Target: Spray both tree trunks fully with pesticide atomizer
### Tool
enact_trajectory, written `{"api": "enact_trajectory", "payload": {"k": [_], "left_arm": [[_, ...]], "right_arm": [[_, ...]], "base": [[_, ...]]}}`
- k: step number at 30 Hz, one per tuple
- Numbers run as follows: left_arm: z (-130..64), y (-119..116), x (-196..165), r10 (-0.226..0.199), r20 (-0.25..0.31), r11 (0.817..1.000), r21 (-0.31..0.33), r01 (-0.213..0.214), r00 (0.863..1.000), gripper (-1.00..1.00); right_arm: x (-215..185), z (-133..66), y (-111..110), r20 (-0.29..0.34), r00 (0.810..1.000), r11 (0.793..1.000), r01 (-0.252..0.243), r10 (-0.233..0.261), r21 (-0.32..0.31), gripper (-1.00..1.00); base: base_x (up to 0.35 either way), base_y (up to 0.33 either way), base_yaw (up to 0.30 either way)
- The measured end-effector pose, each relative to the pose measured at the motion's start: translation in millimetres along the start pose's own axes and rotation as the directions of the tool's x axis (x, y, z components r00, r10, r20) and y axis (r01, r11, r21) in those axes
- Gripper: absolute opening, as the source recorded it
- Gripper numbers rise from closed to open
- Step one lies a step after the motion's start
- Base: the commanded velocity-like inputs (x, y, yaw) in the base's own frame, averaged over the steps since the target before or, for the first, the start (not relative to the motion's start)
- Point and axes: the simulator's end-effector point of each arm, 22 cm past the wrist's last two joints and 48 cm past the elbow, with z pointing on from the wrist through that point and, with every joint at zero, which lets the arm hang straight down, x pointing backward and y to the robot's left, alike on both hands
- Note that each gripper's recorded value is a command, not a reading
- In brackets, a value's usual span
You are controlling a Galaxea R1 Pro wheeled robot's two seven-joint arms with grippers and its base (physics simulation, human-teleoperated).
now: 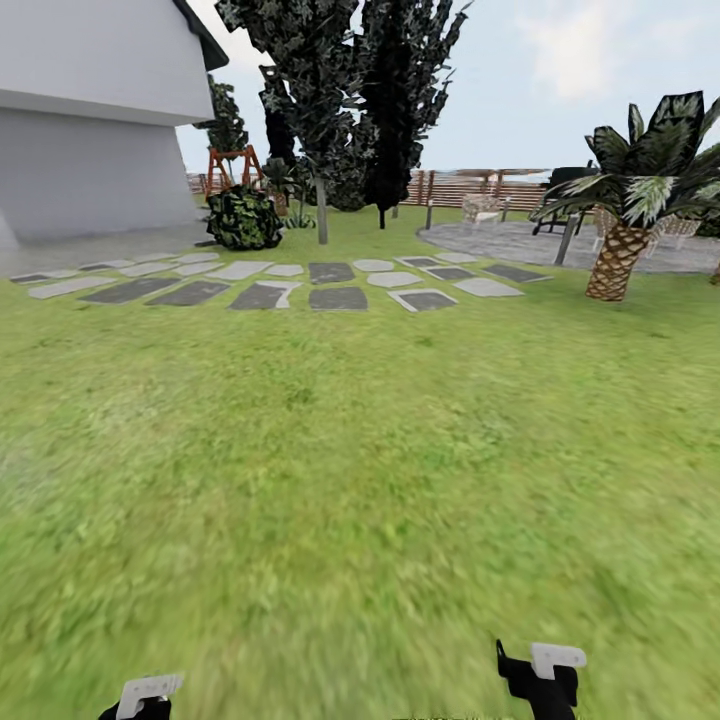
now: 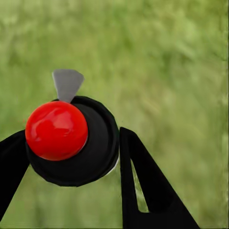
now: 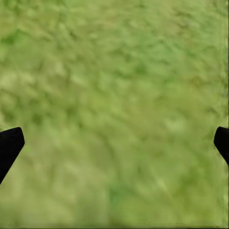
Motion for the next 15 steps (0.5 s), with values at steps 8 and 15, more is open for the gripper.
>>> {"api": "enact_trajectory", "payload": {"k": [8,15], "left_arm": [[0.0,0.0,0.0,0.000,0.000,1.000,0.000,0.000,1.000,-1.00],[0.0,-0.3,0.0,0.000,0.000,1.000,0.000,0.000,1.000,-1.00]], "right_arm": [[0.0,0.0,0.0,0.000,1.000,1.000,0.000,0.000,0.000,1.00],[0.0,0.0,0.0,0.000,1.000,1.000,0.000,0.000,0.000,1.00]], "base": [[0.000,-0.277,-0.300],[0.000,-0.277,-0.300]]}}
